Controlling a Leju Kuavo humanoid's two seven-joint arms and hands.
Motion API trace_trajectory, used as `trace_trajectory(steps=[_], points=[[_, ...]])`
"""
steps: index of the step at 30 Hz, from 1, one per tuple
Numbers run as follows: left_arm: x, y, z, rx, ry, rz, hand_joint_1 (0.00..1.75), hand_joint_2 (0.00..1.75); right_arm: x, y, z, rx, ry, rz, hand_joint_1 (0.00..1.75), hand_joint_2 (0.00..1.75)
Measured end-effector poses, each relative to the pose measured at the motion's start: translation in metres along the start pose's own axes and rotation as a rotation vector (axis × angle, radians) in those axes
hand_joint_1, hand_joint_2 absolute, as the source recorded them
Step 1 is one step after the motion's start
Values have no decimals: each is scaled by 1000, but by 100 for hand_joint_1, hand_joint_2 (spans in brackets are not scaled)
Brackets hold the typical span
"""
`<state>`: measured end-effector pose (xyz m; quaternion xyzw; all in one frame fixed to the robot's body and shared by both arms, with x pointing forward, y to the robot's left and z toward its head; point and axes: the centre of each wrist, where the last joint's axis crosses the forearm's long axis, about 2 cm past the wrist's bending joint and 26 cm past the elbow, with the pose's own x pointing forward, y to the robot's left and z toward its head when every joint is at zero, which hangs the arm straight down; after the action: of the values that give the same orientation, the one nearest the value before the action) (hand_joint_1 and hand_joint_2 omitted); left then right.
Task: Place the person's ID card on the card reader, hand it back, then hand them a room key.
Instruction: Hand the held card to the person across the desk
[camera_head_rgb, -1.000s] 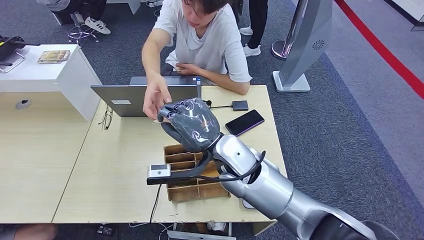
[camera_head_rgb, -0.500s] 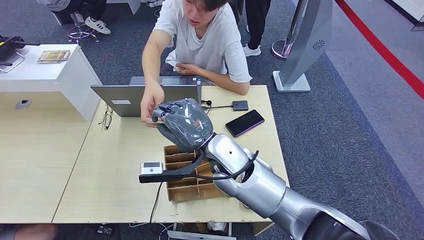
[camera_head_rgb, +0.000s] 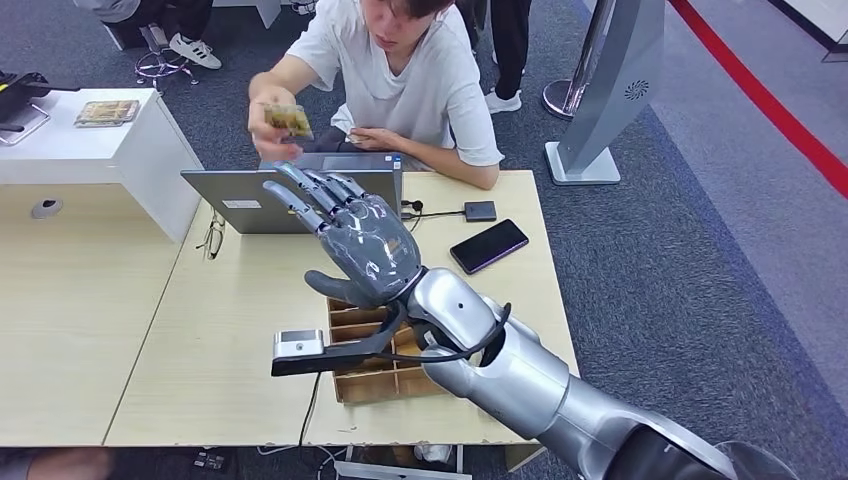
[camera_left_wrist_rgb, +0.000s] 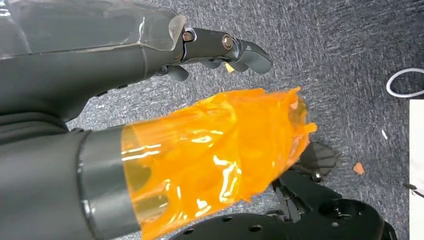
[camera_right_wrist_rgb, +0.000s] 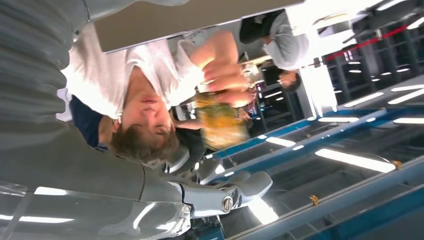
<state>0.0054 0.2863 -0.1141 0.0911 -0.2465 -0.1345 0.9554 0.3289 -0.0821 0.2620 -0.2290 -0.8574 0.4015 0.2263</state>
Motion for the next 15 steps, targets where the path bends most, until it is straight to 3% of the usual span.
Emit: trace_trajectory(steps=[1,15], points=[[0,0,0,1,0,1,0,0,1,-1,0,-6,-4,-17,0,0],[8,-19,2,-9,9,74,0,0,11,-17,19,-24,-77,-590,0,0]])
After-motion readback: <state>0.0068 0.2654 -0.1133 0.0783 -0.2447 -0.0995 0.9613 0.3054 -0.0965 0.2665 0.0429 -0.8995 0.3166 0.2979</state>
